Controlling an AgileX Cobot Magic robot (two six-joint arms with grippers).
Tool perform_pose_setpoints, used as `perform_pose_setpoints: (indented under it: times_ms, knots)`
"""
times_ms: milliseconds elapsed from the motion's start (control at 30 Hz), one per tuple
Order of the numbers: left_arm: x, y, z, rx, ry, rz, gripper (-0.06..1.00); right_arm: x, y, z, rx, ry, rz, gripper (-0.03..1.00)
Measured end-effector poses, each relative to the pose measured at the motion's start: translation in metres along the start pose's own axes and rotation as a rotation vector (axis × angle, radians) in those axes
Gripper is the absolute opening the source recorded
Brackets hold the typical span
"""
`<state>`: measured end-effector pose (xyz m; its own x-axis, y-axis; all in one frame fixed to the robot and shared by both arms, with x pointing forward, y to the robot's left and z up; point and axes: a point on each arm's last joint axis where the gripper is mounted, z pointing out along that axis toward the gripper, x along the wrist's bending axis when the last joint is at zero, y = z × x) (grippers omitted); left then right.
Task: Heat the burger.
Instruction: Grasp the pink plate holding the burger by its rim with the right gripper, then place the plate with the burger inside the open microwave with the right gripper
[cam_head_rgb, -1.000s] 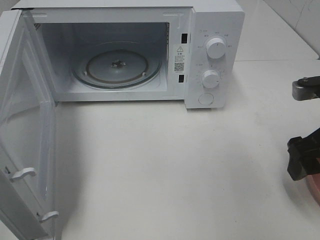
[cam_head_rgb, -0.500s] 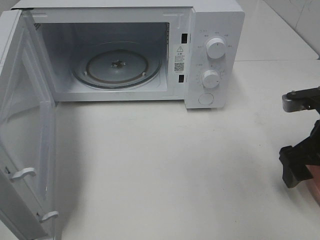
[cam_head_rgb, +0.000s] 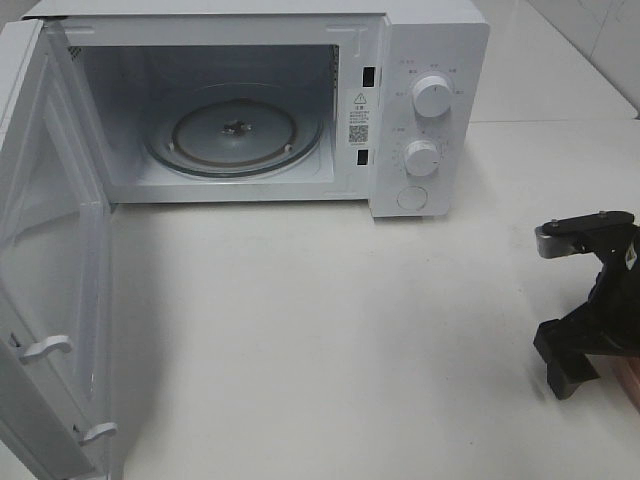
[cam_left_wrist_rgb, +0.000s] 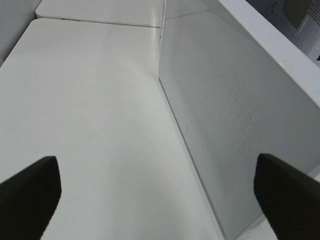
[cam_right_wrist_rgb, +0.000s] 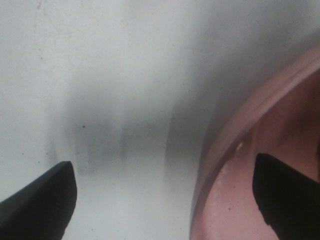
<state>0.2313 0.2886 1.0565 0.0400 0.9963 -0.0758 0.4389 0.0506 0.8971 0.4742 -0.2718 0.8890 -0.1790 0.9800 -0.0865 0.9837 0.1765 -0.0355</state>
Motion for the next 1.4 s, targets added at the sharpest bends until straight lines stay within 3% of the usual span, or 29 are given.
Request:
perform_pose_setpoints:
  times_ms: [233,300,333,367,400,500,533,567,600,633,733,1400]
  knots:
    - [0.0000,0.0000,0.0000,0.000,0.000,0.000,0.96,-0.0006,0.0013,0.0021,-0.006,-0.009,-0.007,0.85]
    - [0.0000,0.0000,0.0000,0.000,0.000,0.000,0.96,-0.0011,0.0014,0.0021,-0.006,-0.013,-0.003,0.75]
    - [0.0000,0.0000,0.0000,0.000,0.000,0.000,0.96,-0.0011,0.0014,0.0021,-0.006,-0.013,-0.003,0.75]
    - [0.0000,0.0000,0.0000,0.000,0.000,0.000,0.96,-0.0014,0.0014,0.0021,-0.007,-0.017,0.007,0.64]
    - [0.0000,0.0000,0.0000,0.000,0.000,0.000,0.96,-0.0014,0.0014,0.0021,-0.007,-0.017,0.007,0.64]
    - [0.0000,0.0000,0.0000,0.000,0.000,0.000,0.96,-0.0035,0.0016,0.0021,-0.009,-0.037,0.006,0.42]
    - [0.0000,0.0000,0.0000,0.000,0.000,0.000,0.96,-0.0035,0.0016,0.0021,-0.009,-0.037,0.006,0.42]
    - [0.0000,0.0000,0.0000,0.000,0.000,0.000,0.96,-0.0044,0.0016,0.0021,-0.010,-0.045,0.006,0.30]
    - [0.0000,0.0000,0.0000,0.000,0.000,0.000,0.96,-0.0044,0.0016,0.0021,-0.010,-0.045,0.006,0.30]
    - [0.0000,0.0000,0.0000,0.000,0.000,0.000,0.96,-0.0052,0.0017,0.0021,-0.012,-0.054,0.013,0.18]
    - [0.0000,0.0000,0.0000,0.000,0.000,0.000,0.96,-0.0055,0.0013,0.0021,-0.008,-0.057,0.046,0.07]
    - [0.0000,0.0000,0.0000,0.000,0.000,0.000,0.96,-0.0090,0.0003,0.0019,-0.001,-0.098,0.087,0.02]
